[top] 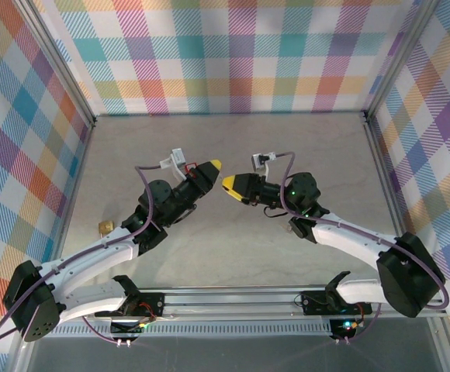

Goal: Unlock with the key

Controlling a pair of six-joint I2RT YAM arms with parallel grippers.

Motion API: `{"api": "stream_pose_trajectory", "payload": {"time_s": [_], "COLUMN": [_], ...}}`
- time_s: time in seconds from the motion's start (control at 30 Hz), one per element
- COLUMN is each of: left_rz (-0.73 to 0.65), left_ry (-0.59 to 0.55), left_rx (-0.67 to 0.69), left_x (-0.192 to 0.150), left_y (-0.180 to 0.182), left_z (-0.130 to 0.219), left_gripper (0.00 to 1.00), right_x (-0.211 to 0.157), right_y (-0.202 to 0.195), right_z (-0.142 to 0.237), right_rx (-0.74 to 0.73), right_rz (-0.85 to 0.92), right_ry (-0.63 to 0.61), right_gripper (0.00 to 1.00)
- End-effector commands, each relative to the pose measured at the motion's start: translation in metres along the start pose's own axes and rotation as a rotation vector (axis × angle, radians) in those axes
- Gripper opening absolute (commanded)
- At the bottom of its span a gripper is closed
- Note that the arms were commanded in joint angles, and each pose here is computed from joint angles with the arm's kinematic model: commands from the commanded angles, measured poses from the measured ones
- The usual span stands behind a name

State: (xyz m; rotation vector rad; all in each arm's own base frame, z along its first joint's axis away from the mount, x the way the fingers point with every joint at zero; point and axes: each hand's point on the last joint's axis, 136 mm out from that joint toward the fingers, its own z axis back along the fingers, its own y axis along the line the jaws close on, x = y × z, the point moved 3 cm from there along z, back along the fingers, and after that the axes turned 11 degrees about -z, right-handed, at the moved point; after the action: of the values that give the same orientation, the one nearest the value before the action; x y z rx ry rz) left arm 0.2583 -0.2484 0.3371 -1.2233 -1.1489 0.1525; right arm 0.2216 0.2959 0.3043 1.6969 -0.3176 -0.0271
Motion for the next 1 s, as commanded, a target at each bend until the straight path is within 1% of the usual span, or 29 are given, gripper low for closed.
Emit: {"api": "stream_pose_trajectory", "payload": {"time_s": [0.0,0.07,0.33,0.63,0.97], "left_rz": [-0.01,-0.007,-0.007,-0.007,-0.011], "left_ry": [-0.043,-0.043,-0.03,-0.024,-0.016], "left_rx": [-0.046,-0.054,-0.046,-0.037,-0.048], "left_x": [0.004,0.003,-0.003,-0.006,-0.011], "left_y": [-0.009,-0.01,-0.007,-0.004,-0.006], "left_z": [0.001,0.001,0.001,0.001,-0.003], "left_gripper": [0.0,0.0,0.0,0.0,0.0], "right_x": [-0.001,0.0,0.002,0.003,0.0], "right_y": [0.011,0.012,0.017,0.019,0.023], "right_z": [-0.001,-0.001,-0.003,-0.005,-0.009], "right_rx": [0.06,0.067,0.085,0.086,0.104], "right_rz": [0.024,0.028,0.044,0.047,0.048], "right_ry": [-0.008,-0.012,-0.015,-0.009,0.007], "right_gripper": [0.48,0.44,0.41,0.33,0.27]}}
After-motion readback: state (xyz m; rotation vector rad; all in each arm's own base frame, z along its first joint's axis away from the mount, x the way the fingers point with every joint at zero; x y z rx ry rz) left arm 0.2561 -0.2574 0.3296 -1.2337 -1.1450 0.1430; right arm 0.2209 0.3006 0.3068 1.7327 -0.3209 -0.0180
